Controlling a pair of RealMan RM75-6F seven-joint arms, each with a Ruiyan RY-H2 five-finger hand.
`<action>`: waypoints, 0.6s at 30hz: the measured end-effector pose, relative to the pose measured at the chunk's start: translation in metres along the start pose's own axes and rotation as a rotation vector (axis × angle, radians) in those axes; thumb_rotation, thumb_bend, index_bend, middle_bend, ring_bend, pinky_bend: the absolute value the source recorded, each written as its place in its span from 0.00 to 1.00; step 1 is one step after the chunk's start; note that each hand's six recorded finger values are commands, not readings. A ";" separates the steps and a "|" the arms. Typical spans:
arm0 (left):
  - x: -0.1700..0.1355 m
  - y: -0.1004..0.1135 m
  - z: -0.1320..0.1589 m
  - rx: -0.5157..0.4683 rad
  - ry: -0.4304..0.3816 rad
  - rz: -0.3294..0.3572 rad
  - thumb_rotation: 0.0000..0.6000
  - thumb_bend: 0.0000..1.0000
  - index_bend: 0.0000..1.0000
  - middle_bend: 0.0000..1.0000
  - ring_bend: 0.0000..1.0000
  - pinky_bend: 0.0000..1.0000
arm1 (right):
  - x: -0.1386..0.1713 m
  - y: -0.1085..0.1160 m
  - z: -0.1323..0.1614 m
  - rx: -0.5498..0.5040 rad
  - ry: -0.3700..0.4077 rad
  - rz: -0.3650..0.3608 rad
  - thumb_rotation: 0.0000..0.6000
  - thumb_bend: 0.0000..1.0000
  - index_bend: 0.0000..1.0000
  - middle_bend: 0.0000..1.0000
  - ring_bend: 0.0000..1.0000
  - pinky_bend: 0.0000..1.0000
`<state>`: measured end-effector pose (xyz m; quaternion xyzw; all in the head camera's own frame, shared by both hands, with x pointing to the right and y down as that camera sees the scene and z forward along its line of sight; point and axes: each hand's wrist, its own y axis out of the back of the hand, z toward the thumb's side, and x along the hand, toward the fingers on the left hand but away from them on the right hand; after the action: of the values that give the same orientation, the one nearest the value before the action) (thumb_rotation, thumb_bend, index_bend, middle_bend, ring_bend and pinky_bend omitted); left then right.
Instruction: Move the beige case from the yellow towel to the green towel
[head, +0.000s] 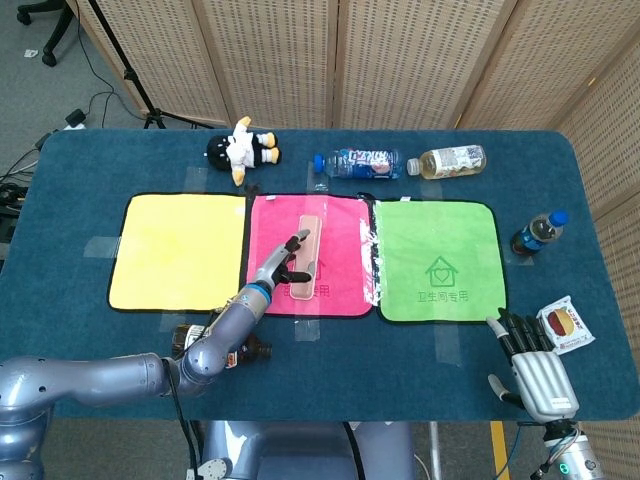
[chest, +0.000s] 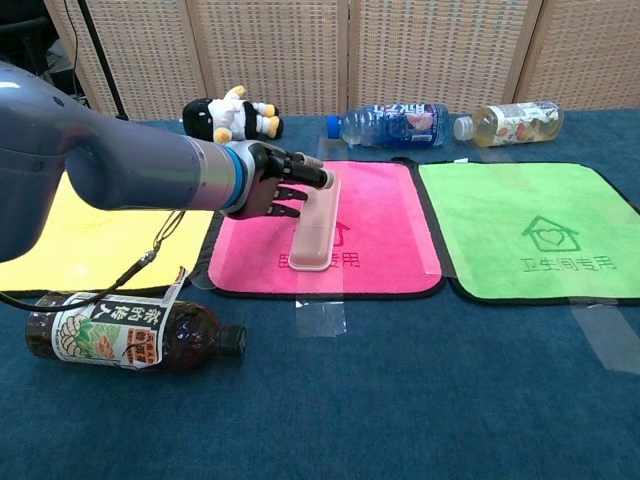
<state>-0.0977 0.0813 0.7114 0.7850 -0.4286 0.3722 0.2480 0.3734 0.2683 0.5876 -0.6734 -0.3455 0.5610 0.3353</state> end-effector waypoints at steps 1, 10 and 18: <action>0.001 -0.001 0.001 0.002 -0.002 0.001 1.00 0.57 0.00 0.00 0.00 0.02 | 0.000 0.000 0.000 0.000 0.000 0.000 1.00 0.35 0.07 0.00 0.00 0.00; 0.004 -0.012 0.008 -0.006 -0.026 -0.017 1.00 0.56 0.00 0.00 0.00 0.02 | 0.000 0.000 0.001 0.001 0.003 0.000 1.00 0.35 0.07 0.00 0.00 0.00; 0.002 -0.014 0.012 0.006 -0.042 -0.019 1.00 0.56 0.00 0.00 0.00 0.02 | 0.001 0.002 0.000 0.001 0.003 -0.005 1.00 0.35 0.07 0.00 0.00 0.00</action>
<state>-0.0803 0.0789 0.7052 0.7974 -0.4252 0.3546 0.2398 0.3735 0.2682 0.5859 -0.6731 -0.3463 0.5596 0.3374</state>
